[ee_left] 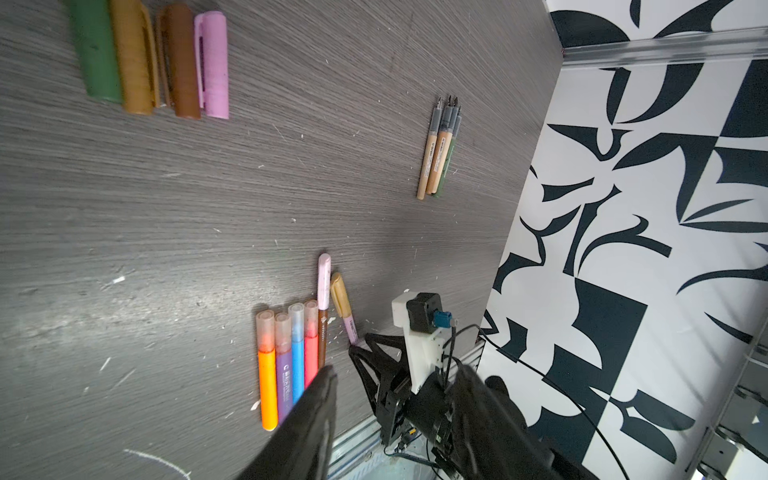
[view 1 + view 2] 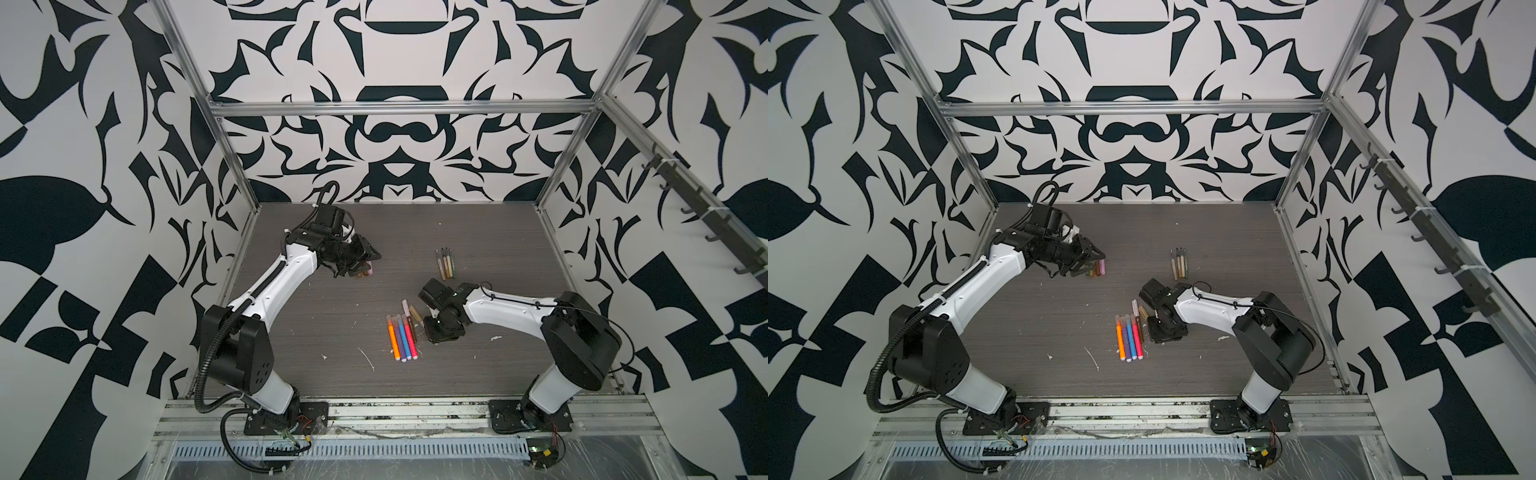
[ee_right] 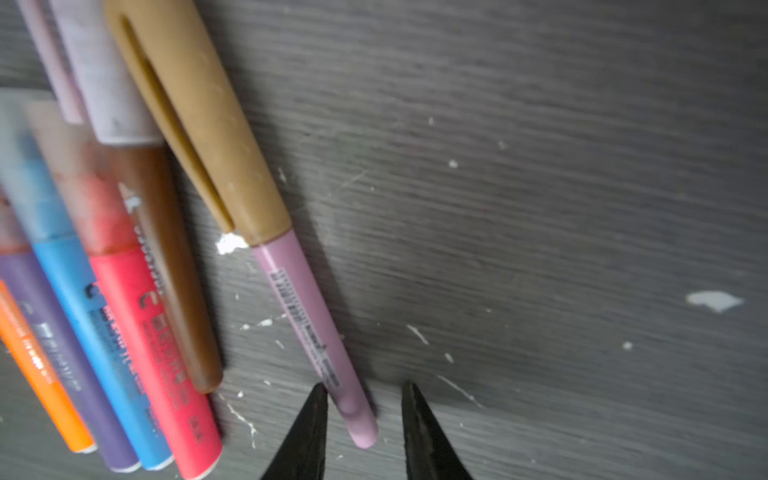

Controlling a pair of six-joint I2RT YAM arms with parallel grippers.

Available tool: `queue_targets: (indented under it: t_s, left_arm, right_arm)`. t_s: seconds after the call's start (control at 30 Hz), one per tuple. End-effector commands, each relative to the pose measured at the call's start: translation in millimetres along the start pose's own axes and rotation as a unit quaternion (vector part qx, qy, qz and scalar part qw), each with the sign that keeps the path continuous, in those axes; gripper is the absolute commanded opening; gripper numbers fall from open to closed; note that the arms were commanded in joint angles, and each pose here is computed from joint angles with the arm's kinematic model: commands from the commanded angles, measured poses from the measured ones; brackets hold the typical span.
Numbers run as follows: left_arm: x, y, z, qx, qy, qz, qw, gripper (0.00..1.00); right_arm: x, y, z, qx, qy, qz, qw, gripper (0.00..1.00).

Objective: Open the pen caps
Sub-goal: 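Lift the pink pen toward the left gripper with the right gripper, then close the left gripper on the tan cap held out by the right gripper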

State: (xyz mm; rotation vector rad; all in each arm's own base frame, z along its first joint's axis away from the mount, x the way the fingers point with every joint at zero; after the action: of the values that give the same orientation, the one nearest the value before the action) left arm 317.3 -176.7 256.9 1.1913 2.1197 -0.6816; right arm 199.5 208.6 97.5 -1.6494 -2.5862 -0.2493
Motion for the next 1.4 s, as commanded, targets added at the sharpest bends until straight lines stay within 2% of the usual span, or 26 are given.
queue_targets:
  t_s: [0.0,0.17,0.23,0.33,0.47,0.67,0.93,1.2,1.37]
  left_arm:
    - [-10,-5,-8,-0.004,-0.02,0.008,1.0,0.5]
    - [-12,-7,-6,-0.004,-0.028,0.003,1.0,0.5]
    - [-16,-10,-4,-0.004,-0.032,0.006,0.999,0.5]
    - [-23,-16,2,0.005,-0.035,0.014,0.999,0.52]
    - [-36,-28,16,0.028,-0.037,0.031,0.998,0.53]
    - [-56,-44,36,0.052,-0.041,0.053,0.996,0.55]
    - [-67,-47,58,0.074,-0.036,0.061,0.995,0.55]
    - [-65,-41,74,0.077,-0.012,0.062,0.995,0.54]
    - [-70,-36,78,0.072,-0.008,0.066,0.995,0.53]
  right_arm:
    - [2,6,-3,0.006,0.009,-0.022,1.0,0.28]
    - [-1,14,-18,-0.014,0.019,-0.017,1.0,0.04]
    - [-6,23,-35,-0.036,0.028,-0.015,0.999,0.0]
    - [-16,39,-68,-0.075,0.052,-0.015,0.996,0.0]
    - [-25,57,-110,-0.131,0.123,-0.02,0.984,0.0]
    - [-21,69,-146,-0.162,0.2,-0.033,0.966,0.0]
    - [-11,74,-157,-0.175,0.262,-0.022,0.949,0.0]
    - [-7,68,-168,-0.181,0.284,-0.025,0.941,0.0]
    - [-7,64,-168,-0.176,0.283,-0.027,0.942,0.0]
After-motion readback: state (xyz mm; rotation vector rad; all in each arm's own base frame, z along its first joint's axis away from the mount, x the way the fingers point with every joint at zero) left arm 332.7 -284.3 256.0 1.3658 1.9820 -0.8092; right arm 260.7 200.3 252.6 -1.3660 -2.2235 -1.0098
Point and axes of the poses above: each gripper's point midway between its finger pads, its own z axis out along the fingers, its own x axis along the line the jaws close on, y = z × x, the point moved 8 cm from there along -z, back along the fingers, and after that the axes turned 14 degrees about -z, right-handed, at the moved point
